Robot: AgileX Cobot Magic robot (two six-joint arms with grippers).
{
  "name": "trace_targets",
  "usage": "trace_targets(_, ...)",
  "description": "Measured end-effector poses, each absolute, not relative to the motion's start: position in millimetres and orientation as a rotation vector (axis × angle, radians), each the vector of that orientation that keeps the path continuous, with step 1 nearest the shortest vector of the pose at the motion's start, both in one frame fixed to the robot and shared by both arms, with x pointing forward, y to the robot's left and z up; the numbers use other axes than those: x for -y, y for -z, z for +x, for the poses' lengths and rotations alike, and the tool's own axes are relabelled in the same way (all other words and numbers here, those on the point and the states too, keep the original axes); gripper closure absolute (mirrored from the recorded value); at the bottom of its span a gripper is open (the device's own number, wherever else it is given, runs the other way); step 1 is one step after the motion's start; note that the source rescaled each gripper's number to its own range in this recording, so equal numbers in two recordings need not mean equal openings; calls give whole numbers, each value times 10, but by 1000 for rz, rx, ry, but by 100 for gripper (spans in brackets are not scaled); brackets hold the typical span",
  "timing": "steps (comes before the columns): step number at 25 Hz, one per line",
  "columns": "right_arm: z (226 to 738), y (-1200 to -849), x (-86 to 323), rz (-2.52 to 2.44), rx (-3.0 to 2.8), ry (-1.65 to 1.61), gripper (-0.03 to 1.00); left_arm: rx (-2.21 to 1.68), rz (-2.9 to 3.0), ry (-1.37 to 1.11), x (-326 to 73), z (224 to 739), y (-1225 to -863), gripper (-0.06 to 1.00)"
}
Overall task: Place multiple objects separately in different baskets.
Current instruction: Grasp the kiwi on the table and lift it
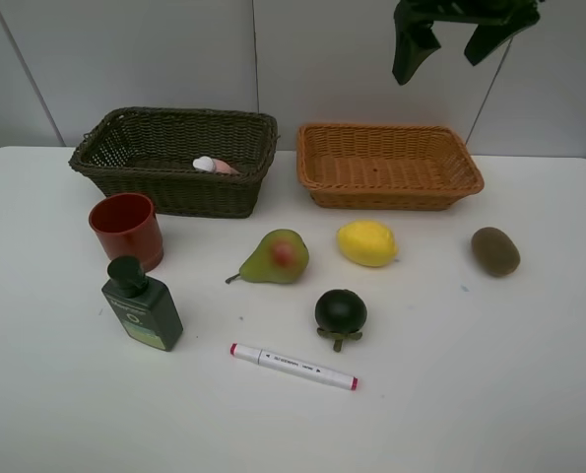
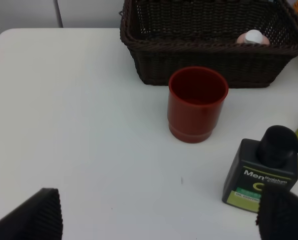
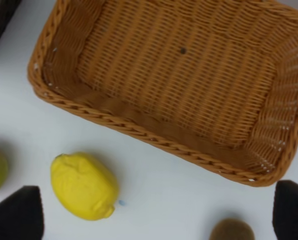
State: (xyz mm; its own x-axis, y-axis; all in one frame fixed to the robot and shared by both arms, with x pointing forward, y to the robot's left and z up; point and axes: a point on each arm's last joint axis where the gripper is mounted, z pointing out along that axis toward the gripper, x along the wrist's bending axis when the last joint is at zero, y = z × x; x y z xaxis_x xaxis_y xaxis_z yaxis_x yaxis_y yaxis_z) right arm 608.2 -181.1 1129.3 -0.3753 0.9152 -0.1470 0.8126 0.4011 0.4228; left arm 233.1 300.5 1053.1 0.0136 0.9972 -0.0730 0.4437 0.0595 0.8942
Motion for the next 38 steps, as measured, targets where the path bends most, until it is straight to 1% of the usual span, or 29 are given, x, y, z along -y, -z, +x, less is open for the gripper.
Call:
trace_targets(8,6107,-11355,2032,1548,-2248,-399,-3,-1545,1497,-882,-3005,2332,-10528,-6)
trace_targets(14,6018,-11463,2331,1615,-2172,-398,-3,-1545,1497,-882,-3005,2332,-10528,-6)
trace_targets(21,5763,-11348,2714,1724,-2127,-289,-3,-1545,1497,-882,-3005,2332,-10528,-6)
trace_targets(25,5646,-11172,2819,1779,-2146,-217,-3,-1545,1497,-882,-3005,2332,-10528,-6)
trace_targets(28,5593,-10968,2831,1805,-2183,-166,-3,-1545,1497,-882,-3005,2332,-10528,-6)
trace_targets(31,5572,-10746,2820,1811,-2206,-164,-3,-1545,1497,-882,-3005,2332,-10528,-6)
trace_targets(38,5522,-10354,2820,1796,-2217,-190,-3,-1545,1497,-882,-3005,2332,-10528,-6)
